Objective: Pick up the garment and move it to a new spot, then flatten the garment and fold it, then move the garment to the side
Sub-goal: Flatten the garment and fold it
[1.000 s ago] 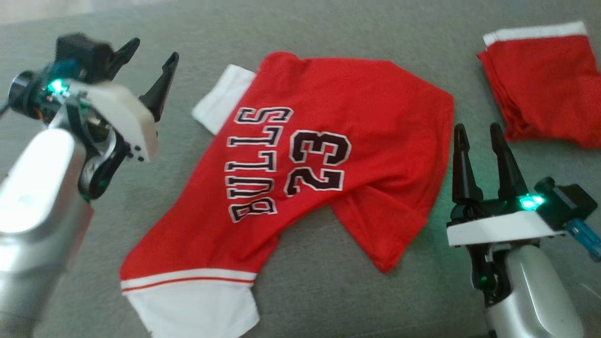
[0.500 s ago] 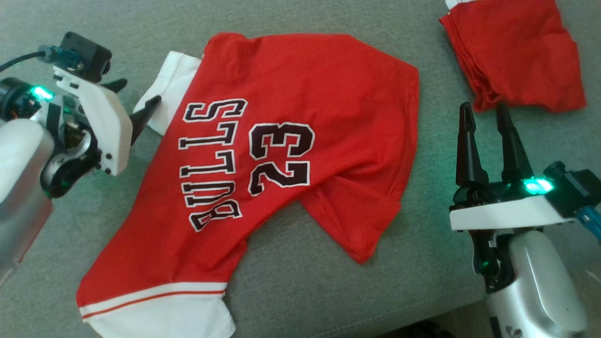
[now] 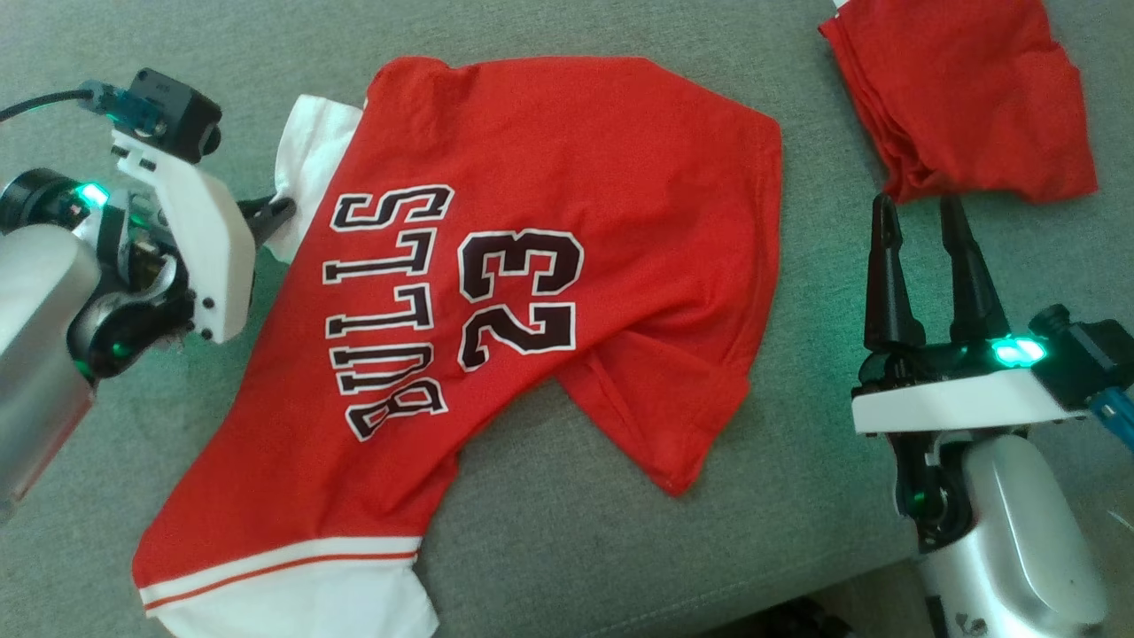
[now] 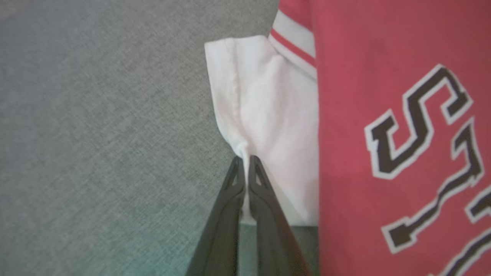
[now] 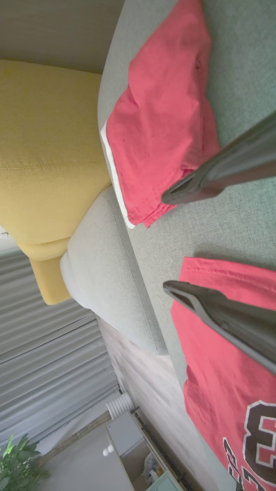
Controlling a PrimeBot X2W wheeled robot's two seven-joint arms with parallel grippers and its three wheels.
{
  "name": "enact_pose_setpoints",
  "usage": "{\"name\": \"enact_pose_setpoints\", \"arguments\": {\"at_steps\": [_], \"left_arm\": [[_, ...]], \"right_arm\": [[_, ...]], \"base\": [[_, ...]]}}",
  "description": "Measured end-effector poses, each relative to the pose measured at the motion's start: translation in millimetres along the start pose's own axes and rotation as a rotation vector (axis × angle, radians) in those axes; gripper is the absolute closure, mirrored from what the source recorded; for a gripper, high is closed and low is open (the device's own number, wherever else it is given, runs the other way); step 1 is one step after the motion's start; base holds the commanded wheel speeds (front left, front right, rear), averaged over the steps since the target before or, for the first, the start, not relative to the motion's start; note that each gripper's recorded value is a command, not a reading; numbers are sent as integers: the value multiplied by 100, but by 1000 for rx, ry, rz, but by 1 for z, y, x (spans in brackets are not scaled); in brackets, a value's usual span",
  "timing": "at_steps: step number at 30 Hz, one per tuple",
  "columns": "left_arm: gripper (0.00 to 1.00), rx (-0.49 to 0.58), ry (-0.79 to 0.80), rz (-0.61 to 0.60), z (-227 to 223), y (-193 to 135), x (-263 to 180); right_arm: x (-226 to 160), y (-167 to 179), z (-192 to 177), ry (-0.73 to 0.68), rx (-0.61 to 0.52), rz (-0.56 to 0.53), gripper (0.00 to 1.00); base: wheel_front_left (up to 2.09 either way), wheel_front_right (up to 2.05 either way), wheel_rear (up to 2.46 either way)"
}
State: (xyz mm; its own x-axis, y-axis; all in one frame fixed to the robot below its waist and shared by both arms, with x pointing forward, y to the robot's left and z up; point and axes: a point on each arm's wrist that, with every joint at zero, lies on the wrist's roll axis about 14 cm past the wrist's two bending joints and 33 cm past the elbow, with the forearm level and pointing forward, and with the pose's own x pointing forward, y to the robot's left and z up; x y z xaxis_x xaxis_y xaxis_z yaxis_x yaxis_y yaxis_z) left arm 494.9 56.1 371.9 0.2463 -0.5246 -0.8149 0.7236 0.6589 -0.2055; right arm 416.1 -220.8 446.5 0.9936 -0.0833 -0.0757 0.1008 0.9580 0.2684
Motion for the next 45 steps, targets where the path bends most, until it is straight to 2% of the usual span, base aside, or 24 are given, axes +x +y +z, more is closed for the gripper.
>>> {"name": "enact_pose_setpoints", "arguments": {"at_steps": [5, 11, 15, 22, 25, 26, 27, 30, 35, 37, 45], "left_arm": [[100, 36, -83, 48, 13, 12, -4], [100, 122, -360, 331, 88, 80, -39], [100, 171, -472, 487, 125, 114, -62], [100, 286, -635, 728, 186, 155, -112], [100, 298, -707, 799, 206, 165, -132], [7, 295, -728, 810, 211, 167, -135], [0, 291, -726, 817, 211, 169, -135], [0, 323, -725, 844, 207, 172, -130], [0, 300, -767, 850, 204, 172, -136], [0, 138, -860, 801, 198, 170, -144], [0, 81, -920, 784, 161, 154, -165]], "right_arm": [[0, -1, 1, -1, 4, -2, 0], [4, -1, 2, -6, 9, -2, 0], [4, -2, 0, 1, 8, -5, 0], [3, -3, -2, 11, 11, -8, 0], [2, -5, -4, 18, 17, -13, 0], [2, -5, -5, 20, 16, -15, 0], [2, -5, -6, 21, 19, -16, 0], [4, -3, -8, 27, 25, -10, 0], [8, 4, -9, 22, 32, 11, 0], [11, 10, -4, 8, 28, 30, 0], [17, 22, 15, -49, -1, 68, 0]], "base": [[0, 0, 0], [0, 0, 0], [0, 0, 0], [0, 0, 0], [0, 0, 0], [0, 0, 0], [0, 0, 0], [0, 0, 0], [0, 0, 0], [0, 0, 0], [0, 0, 0]]}}
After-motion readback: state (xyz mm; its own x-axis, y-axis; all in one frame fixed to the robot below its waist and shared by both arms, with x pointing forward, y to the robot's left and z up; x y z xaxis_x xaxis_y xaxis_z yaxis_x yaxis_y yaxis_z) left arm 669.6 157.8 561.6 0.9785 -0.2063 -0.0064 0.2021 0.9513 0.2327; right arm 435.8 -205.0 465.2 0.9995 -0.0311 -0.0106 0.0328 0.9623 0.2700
